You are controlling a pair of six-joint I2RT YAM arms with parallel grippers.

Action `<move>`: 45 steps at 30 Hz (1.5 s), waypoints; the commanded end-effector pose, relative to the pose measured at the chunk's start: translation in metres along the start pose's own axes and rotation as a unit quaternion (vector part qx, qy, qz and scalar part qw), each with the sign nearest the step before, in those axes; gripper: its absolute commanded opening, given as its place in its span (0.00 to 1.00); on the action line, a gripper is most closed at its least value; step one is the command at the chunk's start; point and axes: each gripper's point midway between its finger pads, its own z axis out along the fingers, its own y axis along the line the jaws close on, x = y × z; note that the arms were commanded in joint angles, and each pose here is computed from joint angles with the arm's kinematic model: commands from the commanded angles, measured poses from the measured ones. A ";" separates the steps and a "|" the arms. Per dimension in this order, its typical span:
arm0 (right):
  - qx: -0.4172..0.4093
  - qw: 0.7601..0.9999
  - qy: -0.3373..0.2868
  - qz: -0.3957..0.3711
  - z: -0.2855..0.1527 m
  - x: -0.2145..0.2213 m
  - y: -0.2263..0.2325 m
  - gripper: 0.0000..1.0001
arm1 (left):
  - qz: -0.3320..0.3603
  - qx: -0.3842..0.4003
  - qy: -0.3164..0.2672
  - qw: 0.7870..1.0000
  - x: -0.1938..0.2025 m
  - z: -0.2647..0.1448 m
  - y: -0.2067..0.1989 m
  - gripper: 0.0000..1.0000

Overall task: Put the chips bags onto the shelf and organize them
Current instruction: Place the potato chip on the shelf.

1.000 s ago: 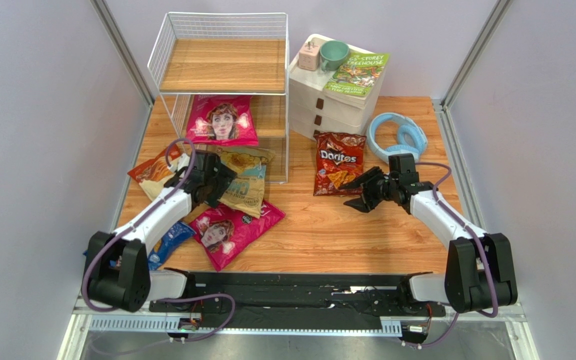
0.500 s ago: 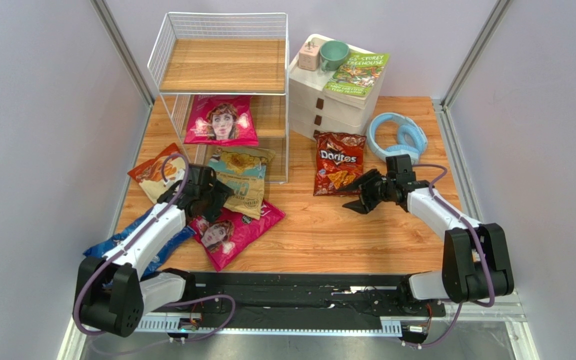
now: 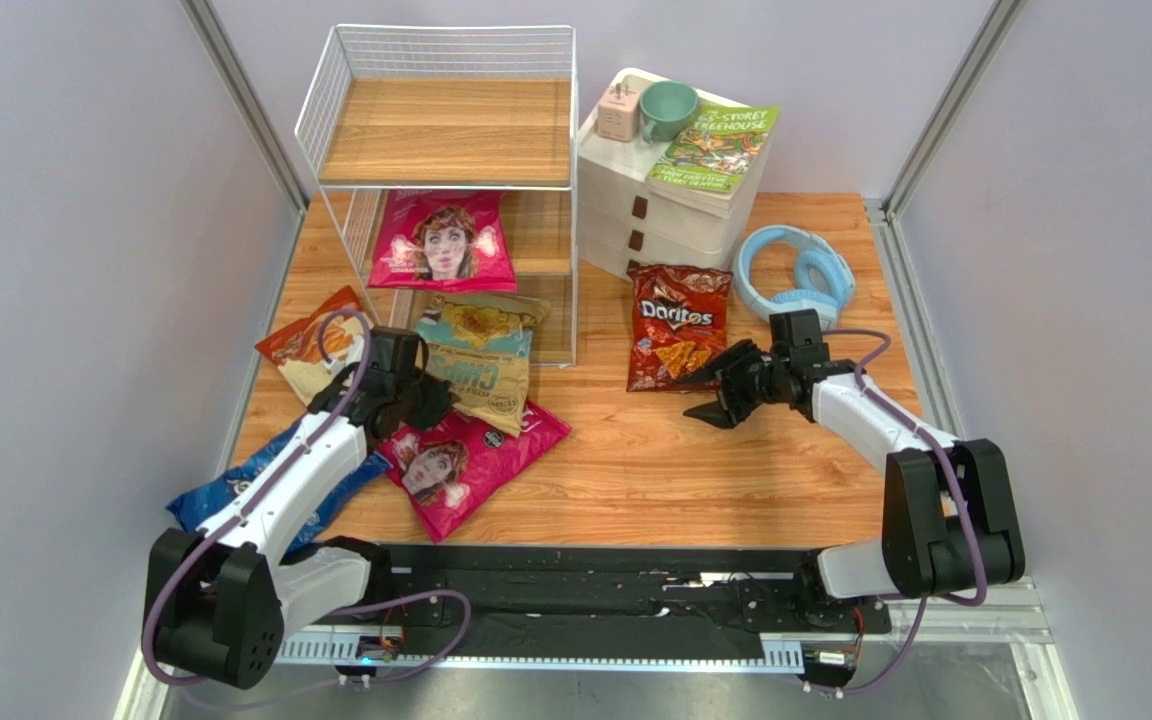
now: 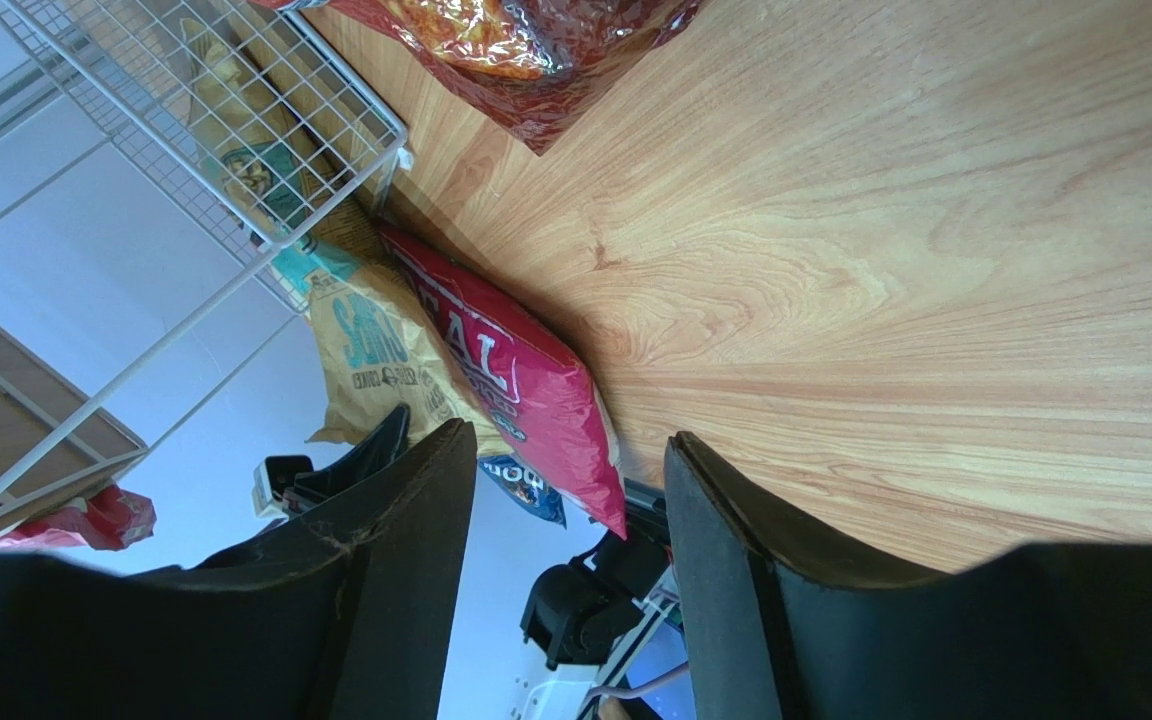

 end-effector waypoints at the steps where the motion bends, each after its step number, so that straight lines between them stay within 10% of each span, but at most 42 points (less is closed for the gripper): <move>1: -0.027 0.999 0.007 -0.019 -0.002 0.003 0.018 0.54 | -0.010 0.017 -0.007 1.000 -0.003 -0.002 -0.005 0.04; 34: -0.031 0.999 0.024 -0.034 0.000 0.003 0.032 0.53 | -0.231 -0.072 -0.101 0.965 -0.044 0.041 -0.028 0.00; 45: -0.034 0.998 0.024 -0.037 -0.003 0.005 0.032 0.53 | -0.204 -0.079 -0.051 0.974 -0.021 0.066 -0.049 0.03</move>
